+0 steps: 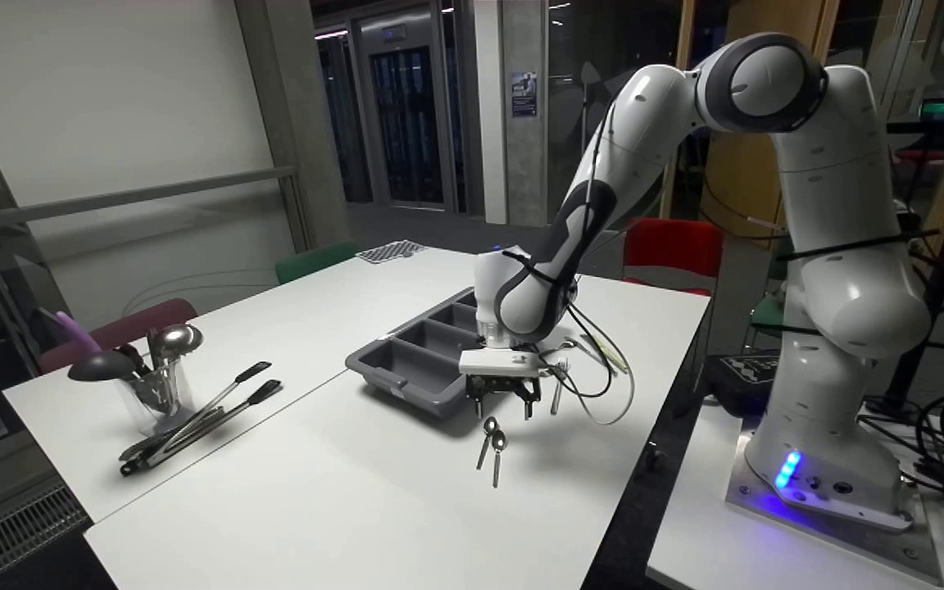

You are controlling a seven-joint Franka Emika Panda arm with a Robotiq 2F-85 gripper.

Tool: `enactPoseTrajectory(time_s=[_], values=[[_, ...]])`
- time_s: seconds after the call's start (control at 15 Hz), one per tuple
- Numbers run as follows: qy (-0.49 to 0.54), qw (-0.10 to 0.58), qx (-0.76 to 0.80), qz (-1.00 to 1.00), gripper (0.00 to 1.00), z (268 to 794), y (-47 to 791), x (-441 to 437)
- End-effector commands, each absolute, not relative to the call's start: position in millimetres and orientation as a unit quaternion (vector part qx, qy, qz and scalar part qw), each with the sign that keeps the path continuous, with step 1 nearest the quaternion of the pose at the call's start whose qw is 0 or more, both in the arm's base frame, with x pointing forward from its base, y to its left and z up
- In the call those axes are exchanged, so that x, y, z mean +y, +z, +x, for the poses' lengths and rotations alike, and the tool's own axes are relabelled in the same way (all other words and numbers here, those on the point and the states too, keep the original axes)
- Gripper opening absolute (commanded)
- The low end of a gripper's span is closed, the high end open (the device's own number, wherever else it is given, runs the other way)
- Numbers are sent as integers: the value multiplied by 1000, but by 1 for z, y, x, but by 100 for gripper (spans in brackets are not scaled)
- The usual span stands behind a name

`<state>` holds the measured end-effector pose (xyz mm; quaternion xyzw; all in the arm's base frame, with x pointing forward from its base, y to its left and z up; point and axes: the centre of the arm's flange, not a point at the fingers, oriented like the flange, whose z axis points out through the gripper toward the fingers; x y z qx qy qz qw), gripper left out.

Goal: Pick up one spoon and put it in the grey object

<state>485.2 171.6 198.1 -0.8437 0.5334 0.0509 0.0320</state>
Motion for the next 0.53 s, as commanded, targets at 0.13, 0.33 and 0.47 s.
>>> enactPoseTrajectory(time_s=[0.13,0.33,0.47], values=[[79,27,521,-850,100,504,183,179],[85,24,517,-852,100,506,177,182],[89,24,515,-852,100,507,173,183]])
